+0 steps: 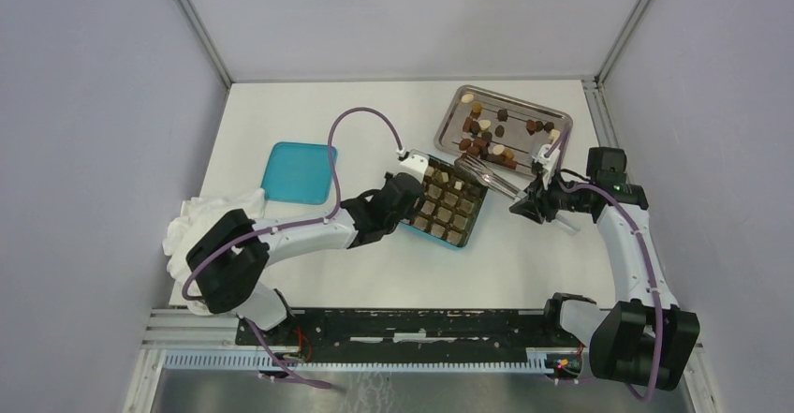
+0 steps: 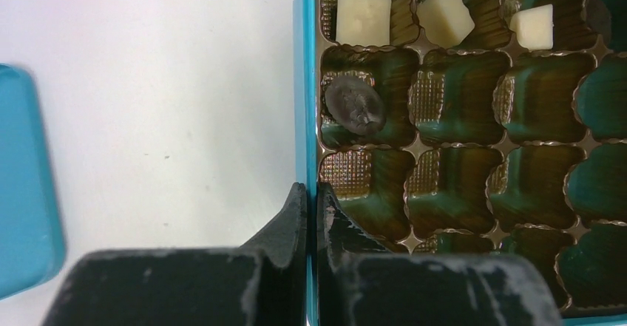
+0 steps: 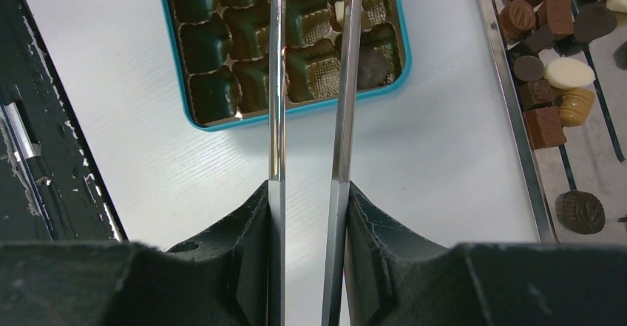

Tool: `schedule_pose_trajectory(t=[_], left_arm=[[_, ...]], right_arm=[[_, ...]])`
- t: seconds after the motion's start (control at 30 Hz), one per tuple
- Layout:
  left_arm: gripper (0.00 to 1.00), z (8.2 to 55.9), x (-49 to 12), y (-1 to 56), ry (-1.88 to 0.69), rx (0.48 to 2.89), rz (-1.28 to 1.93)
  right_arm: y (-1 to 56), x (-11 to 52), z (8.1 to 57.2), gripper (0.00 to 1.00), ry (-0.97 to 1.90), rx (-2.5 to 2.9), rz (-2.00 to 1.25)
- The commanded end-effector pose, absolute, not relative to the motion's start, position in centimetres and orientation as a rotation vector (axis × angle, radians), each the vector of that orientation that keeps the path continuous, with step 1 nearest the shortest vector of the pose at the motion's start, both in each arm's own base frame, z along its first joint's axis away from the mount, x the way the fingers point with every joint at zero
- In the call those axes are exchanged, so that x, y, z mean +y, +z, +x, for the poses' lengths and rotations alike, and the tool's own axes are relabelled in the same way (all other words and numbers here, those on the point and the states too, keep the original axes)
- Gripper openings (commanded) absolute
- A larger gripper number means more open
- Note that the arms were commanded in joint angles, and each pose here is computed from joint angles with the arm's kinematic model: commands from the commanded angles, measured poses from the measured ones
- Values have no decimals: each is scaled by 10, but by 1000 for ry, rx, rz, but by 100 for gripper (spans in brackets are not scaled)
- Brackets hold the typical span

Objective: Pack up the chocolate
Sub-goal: Adjust the packing box at the center of the board, then place the fake chocolate in the packing box.

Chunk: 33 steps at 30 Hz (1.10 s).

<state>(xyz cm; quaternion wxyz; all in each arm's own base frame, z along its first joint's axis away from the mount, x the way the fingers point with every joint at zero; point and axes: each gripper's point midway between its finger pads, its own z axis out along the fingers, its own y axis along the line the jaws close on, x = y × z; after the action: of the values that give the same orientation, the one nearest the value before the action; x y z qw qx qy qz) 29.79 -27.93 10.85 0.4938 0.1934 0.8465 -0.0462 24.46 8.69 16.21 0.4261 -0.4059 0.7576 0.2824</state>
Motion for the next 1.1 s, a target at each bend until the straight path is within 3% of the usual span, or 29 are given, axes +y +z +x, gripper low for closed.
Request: schedule_pose_trajectory(t=[0.0, 0.5, 0.77, 1.07], left_arm=[[2, 306, -317, 122, -295, 2097, 357], [2, 316, -334, 75, -376, 2347, 337], [37, 312, -332, 88, -421, 2332, 316], [59, 286, -310, 149, -549, 2186, 348]], right_arm=[[175, 85, 250, 0, 648, 1841, -1068], [147, 74, 256, 0, 550, 1981, -1106], [134, 81, 256, 1, 519, 2033, -1174], [131, 92, 261, 2, 485, 2070, -1233]])
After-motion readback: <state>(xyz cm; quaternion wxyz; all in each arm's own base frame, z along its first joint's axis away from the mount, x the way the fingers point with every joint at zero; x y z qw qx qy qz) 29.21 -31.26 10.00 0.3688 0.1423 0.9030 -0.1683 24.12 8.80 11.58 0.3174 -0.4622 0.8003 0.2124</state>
